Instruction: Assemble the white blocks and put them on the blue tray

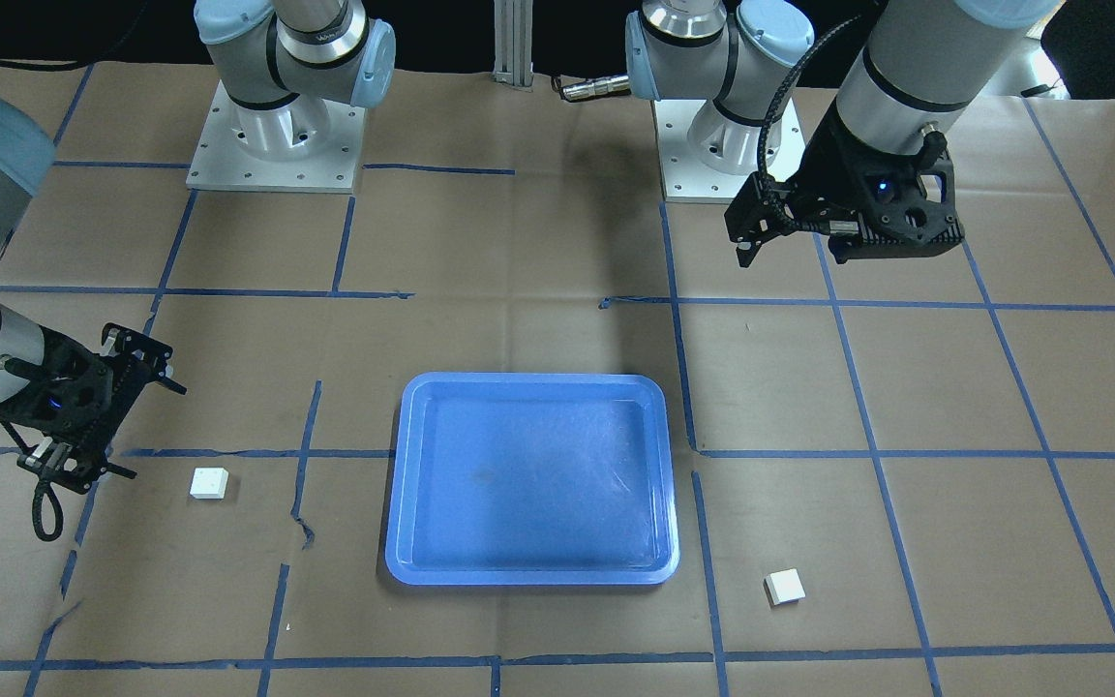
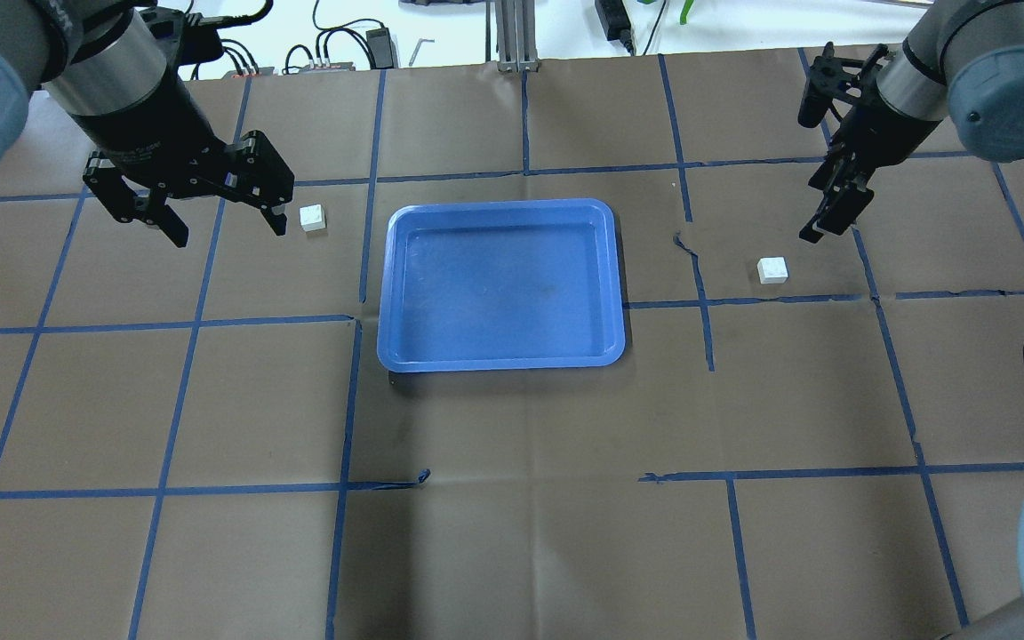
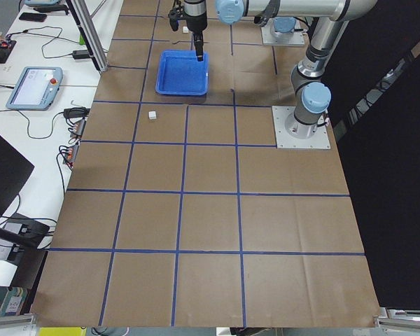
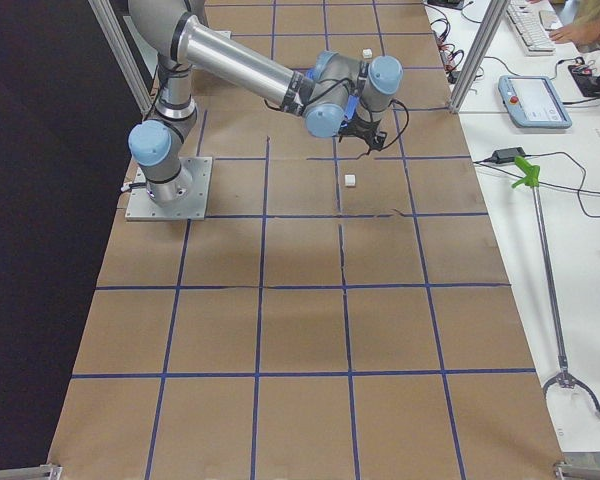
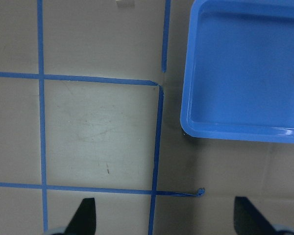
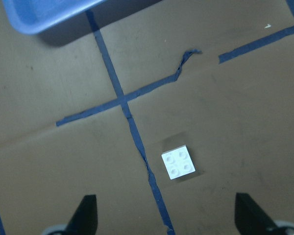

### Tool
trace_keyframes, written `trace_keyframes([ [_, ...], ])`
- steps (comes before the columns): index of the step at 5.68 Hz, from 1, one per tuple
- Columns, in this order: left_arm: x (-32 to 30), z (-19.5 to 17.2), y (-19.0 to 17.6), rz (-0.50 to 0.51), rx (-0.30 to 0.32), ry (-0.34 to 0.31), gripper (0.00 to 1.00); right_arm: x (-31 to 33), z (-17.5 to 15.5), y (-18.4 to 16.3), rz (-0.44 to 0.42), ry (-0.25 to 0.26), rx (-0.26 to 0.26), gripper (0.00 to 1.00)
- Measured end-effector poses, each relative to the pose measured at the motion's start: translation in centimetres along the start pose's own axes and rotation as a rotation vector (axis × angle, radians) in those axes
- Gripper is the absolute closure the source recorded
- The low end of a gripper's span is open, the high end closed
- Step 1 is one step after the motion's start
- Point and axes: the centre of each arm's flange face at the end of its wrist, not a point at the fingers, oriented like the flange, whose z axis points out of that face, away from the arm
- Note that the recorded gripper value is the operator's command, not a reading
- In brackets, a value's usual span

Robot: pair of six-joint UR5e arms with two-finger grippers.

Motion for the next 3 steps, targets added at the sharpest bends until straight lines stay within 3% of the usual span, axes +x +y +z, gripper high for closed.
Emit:
trace_keyframes([
  [1,-1.0,1.7,-2.6,-0.015,-0.017,0.0,0.01,1.1,2.7,2.2,-0.123,-0.028,0.014,0.0],
  [2,-2.5,5.0,-6.3,-0.036,-0.031,0.002,0.01,1.5,5.7,3.5,-0.227,-0.019,0.029,0.0],
  [3,-3.4,9.0,-10.4,-0.043,-0.034,0.003,0.01,1.2,8.5,3.8,-0.297,0.037,0.07,0.0],
])
